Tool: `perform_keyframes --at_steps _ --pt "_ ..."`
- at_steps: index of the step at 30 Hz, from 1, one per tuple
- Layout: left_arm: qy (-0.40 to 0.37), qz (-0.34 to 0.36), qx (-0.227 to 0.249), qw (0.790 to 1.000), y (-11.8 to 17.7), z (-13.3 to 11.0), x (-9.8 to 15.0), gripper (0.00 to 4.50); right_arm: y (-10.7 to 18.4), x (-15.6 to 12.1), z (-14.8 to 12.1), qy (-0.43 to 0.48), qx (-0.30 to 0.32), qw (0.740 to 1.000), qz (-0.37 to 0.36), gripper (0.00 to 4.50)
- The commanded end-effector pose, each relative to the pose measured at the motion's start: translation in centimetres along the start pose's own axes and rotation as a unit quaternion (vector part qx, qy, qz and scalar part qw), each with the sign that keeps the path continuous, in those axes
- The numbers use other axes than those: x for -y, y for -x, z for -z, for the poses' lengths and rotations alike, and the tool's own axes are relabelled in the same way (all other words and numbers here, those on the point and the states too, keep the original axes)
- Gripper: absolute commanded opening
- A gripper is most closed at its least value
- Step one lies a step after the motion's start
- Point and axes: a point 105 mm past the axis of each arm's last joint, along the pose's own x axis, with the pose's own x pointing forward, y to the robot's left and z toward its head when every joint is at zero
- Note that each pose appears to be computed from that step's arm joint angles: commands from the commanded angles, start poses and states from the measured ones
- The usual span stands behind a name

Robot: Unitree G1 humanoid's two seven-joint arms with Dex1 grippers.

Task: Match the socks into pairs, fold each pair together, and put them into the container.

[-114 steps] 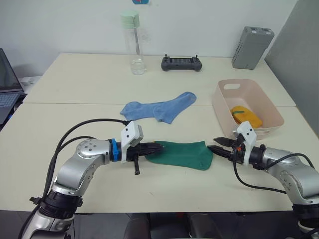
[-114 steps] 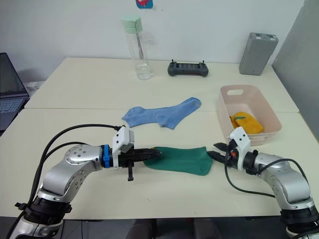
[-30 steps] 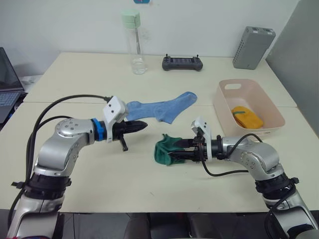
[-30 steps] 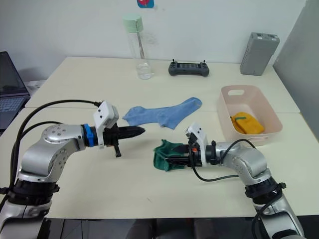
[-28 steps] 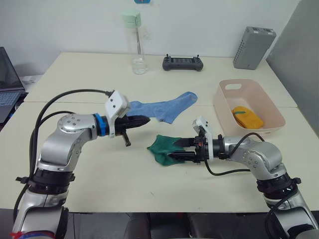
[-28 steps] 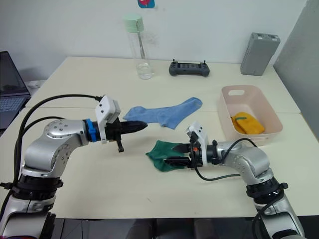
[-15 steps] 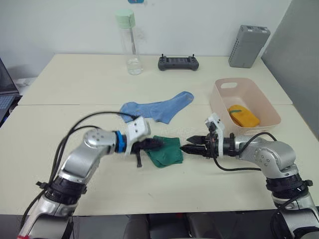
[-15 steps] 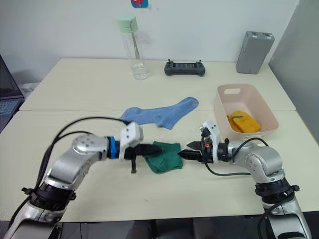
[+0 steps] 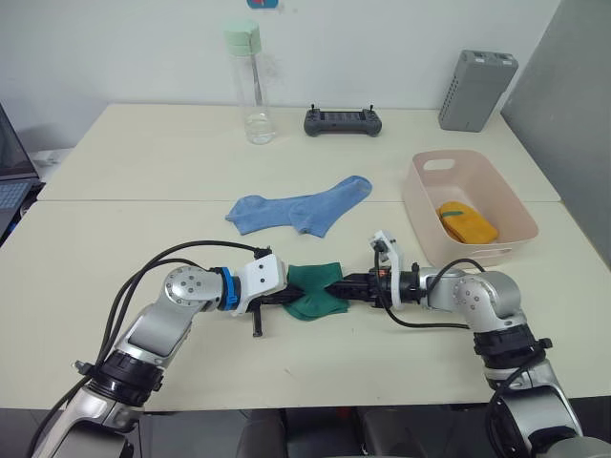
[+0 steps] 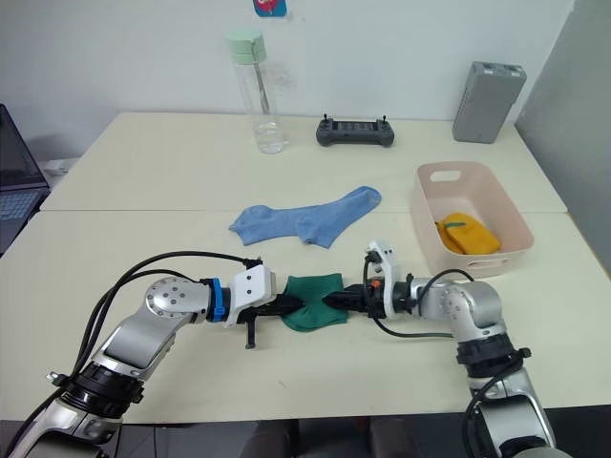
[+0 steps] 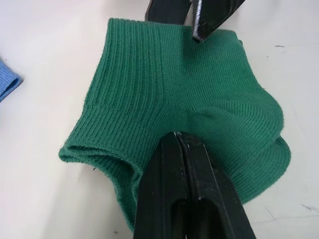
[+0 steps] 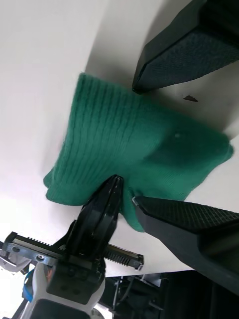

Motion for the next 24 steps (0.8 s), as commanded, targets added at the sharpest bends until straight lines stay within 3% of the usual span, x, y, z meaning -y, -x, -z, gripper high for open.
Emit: perform_keyframes --at_steps 1,4,7,15,19,22,24 --pt "0.004 0.0 -0.012 1.0 -0.1 0.7 0.3 0.0 -1.5 -1.2 0.0 0.004 -0.009 0.999 -0.031 3.5" --pt "0.003 -0.005 -0.01 1.0 0.1 0.6 0.2 0.0 -2.4 -1.8 -0.1 0.015 -0.013 0.999 -0.046 3.5" --pt "0.0 -0.022 -0.004 1.0 0.2 0.4 -0.2 0.0 -2.6 -2.2 -0.1 0.019 -0.01 0.998 -0.061 2.95" --pt "-0.02 -0.036 0.042 0.998 0.7 -1.4 -0.8 0.0 -2.0 -1.8 -0.1 0.029 -0.001 0.998 -0.057 0.15" --pt "0.004 -0.021 0.091 0.996 1.5 -3.6 -1.1 0.0 -0.4 -1.7 -1.5 0.049 0.029 0.998 -0.041 0.02" --pt "0.045 -0.015 0.144 0.989 2.5 -6.1 -1.8 0.6 2.2 -2.2 -3.8 0.084 0.063 0.994 -0.026 0.0" --pt "0.063 -0.013 0.194 0.979 3.3 -9.1 -2.8 1.18 4.8 -2.7 -6.0 0.117 0.095 0.989 -0.01 0.0"
